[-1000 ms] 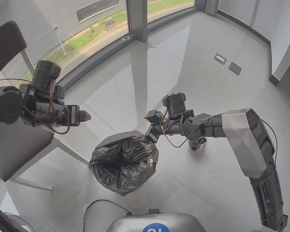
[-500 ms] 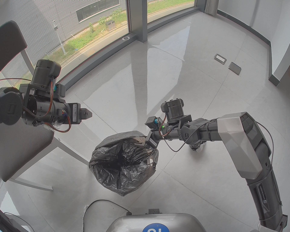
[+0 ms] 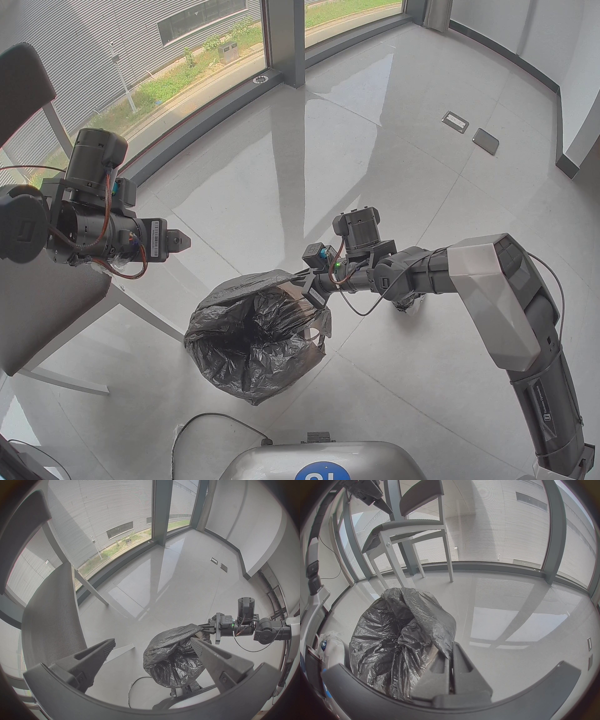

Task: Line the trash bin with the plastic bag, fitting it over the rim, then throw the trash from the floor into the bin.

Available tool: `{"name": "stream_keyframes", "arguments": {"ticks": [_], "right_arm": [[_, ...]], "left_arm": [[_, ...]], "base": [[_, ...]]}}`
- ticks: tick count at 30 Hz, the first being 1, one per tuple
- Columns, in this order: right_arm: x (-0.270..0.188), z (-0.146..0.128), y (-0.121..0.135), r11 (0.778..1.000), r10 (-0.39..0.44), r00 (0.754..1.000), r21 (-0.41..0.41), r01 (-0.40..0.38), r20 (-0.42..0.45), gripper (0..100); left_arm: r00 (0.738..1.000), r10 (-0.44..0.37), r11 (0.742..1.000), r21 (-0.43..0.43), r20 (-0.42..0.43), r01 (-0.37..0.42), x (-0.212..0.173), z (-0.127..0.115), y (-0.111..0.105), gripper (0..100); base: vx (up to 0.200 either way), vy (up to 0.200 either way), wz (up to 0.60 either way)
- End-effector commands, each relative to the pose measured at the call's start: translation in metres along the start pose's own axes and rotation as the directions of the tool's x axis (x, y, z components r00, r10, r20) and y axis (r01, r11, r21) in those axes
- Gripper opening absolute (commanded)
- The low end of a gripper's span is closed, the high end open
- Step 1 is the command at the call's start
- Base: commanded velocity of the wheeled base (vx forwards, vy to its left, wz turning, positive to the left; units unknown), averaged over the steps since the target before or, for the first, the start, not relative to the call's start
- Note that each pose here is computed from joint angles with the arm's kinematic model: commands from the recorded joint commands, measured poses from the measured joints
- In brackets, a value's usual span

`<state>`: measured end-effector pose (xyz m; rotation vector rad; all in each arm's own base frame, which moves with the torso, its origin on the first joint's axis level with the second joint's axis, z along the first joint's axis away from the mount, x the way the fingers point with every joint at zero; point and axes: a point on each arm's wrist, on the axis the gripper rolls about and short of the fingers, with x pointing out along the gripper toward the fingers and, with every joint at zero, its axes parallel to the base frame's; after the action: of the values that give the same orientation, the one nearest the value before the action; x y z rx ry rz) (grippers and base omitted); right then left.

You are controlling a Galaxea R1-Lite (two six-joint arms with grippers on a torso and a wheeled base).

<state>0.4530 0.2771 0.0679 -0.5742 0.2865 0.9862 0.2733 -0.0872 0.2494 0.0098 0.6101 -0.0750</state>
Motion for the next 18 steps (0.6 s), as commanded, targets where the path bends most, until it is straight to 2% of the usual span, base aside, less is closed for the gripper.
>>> {"name": "stream_keyframes", "arguments": {"ticks": [1,18], "right_arm": [[0.0,0.001,0.0,1.0,0.0,1.0,0.001,0.0,0.001,0],[-0.006,-0.008,-0.013,0.997,-0.042,0.999,0.061,0.043,-0.023,0]], "left_arm": [[1.0,0.001,1.0,0.0,-0.003,-0.001,0.001,-0.001,0.0,100],[1.0,0.006,1.0,0.0,-0.009,-0.006,-0.003,-0.005,0.002,100]], "base": [[0.0,0.0,0.0],[0.0,0.0,0.0]]}}
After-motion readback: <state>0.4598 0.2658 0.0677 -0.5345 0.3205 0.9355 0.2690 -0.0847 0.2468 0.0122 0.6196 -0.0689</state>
